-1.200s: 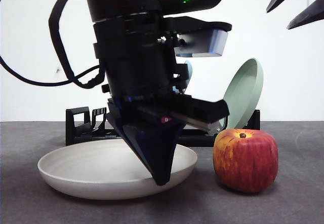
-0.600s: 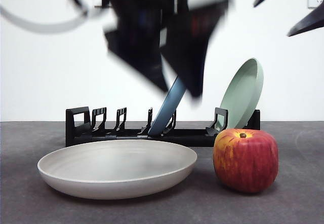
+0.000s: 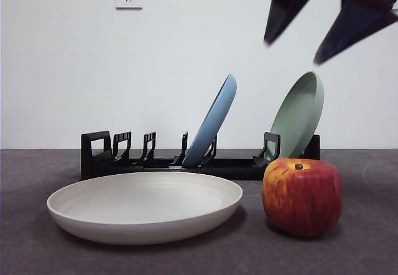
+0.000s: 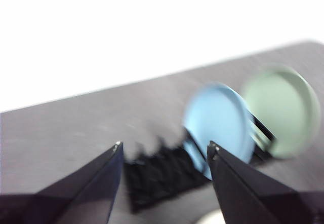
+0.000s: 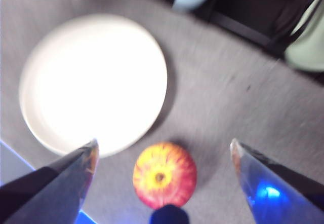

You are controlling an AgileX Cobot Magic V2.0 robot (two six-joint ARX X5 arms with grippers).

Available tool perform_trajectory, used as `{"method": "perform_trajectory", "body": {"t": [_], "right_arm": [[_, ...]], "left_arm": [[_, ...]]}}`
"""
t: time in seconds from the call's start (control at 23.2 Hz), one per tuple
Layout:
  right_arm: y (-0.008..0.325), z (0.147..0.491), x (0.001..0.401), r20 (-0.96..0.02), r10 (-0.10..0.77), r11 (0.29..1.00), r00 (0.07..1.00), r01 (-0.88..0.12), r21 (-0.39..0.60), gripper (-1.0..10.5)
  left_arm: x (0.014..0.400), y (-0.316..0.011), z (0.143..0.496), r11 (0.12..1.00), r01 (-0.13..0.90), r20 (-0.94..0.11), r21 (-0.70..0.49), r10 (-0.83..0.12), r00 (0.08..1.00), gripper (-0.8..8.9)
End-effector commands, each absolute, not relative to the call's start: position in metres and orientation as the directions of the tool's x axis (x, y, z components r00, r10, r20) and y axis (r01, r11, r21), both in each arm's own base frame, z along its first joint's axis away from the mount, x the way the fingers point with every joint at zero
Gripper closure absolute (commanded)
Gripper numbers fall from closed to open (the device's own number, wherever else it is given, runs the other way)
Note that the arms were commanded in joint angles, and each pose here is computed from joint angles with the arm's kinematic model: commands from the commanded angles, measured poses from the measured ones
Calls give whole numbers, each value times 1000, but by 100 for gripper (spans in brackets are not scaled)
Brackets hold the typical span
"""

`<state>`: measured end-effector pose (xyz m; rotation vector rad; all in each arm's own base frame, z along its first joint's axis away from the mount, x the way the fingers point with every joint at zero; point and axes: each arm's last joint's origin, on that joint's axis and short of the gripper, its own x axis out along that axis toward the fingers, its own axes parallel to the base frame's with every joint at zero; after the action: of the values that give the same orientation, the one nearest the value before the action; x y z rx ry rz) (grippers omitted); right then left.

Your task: Take the yellow plate from the plate rack,put the plate on the table,take the apple from the table,put the apple in the plate

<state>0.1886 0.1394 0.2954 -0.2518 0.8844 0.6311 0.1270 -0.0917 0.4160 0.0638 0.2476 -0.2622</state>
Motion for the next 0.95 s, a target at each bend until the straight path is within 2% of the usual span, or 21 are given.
{"method": "perform_trajectory", "body": {"t": [0.04, 0.3, 0.56, 0.78, 0.82, 0.86, 0.95], "right_arm": [[153, 279, 196, -829, 376, 771, 415, -636, 32, 496], [177, 215, 218, -957, 179, 775, 228, -632, -6, 496], [184, 183, 226, -986, 107, 778, 130, -629, 2, 497], [186, 174, 228, -991, 86, 794, 105, -608, 4, 510], [186, 174, 228, -990, 88, 800, 107, -600, 6, 530], [186, 174, 228, -990, 89, 805, 109, -593, 7, 622], [186, 174, 228, -990, 90, 807, 110, -590, 8, 880]], "left_arm": [[120, -77, 419, 973, 226, -229, 49, -209, 951, 531], [110, -65, 418, 977, 201, -249, 63, -180, 952, 531], [110, -64, 416, 976, 203, -271, 73, -176, 946, 531], [109, -64, 415, 976, 202, -273, 75, -175, 946, 531], [109, -64, 415, 977, 202, -274, 75, -175, 946, 531], [109, -64, 415, 976, 202, -275, 76, -174, 945, 531], [109, -64, 415, 976, 202, -276, 76, -174, 945, 531]]}}
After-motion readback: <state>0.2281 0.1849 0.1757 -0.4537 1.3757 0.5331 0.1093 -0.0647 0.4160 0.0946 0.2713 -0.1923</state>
